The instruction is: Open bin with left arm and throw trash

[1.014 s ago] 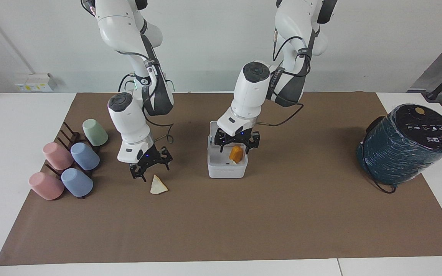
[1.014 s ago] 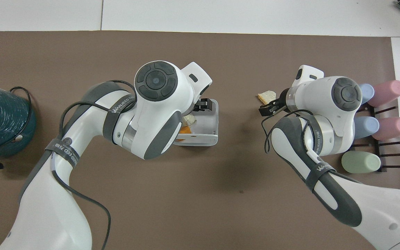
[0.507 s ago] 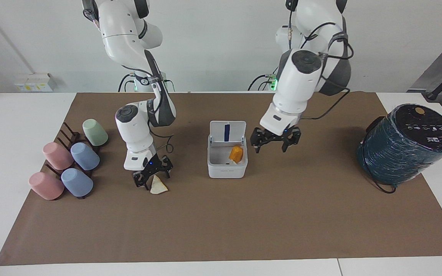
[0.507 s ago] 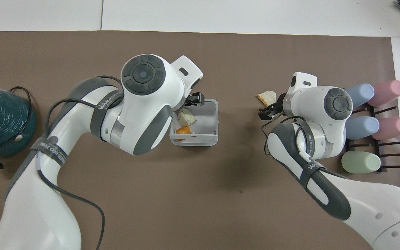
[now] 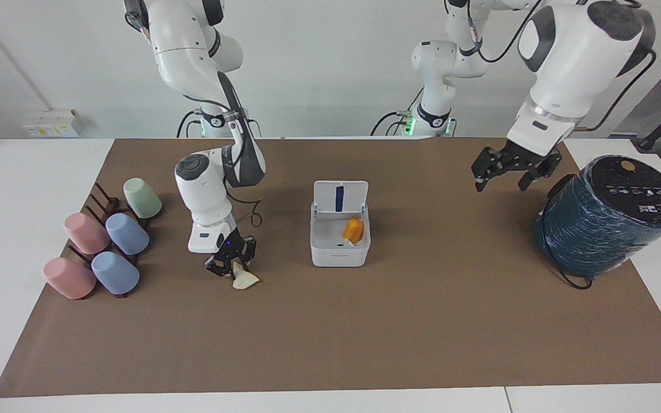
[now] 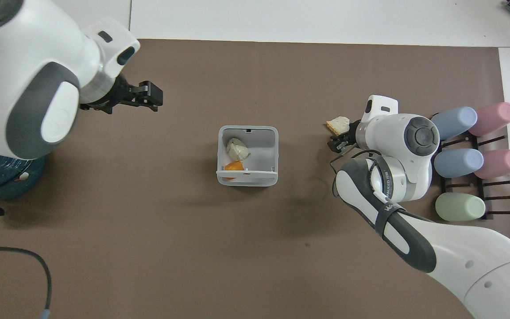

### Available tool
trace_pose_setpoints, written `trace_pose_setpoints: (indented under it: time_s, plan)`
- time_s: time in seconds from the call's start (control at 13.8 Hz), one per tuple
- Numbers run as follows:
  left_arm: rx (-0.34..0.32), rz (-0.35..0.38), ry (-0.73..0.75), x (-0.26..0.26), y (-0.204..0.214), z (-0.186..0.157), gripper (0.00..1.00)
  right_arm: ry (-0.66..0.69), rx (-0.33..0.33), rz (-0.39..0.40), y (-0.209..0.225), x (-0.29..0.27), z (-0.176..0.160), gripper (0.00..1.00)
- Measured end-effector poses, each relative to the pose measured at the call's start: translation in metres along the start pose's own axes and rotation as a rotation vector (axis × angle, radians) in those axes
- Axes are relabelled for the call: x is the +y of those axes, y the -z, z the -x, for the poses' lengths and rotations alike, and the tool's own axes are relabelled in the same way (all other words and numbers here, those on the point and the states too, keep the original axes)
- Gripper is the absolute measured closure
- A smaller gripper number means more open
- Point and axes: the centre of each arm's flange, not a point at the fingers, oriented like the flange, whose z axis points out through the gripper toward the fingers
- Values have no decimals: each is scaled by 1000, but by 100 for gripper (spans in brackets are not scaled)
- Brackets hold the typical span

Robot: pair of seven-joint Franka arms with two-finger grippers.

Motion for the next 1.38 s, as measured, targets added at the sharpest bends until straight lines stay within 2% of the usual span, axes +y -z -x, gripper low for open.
trace_pose_setpoints:
  time_s: [0.22,0.36,0.65,0.8,0.94,1.38]
  plan:
    - [-32,-4,-4,-22,5,21,0,-66,-36,-23,13,1,-11,72]
    - [-48,-3,-1,-26,-4,28,0,-104,-36,-25,25,2,-17,84]
    - [-10,-2,-5,-24,-27,28,0,-234,-49,-43,81,-12,-37,85]
    - [6,-1,-5,-24,-39,32,0,-292,-55,-60,125,-35,-61,85]
    - [9,-5,-5,-25,-40,36,0,-319,-33,-75,158,-66,-85,85]
    - [14,-28,-8,-27,-38,38,0,-359,-26,-143,158,-180,-111,85]
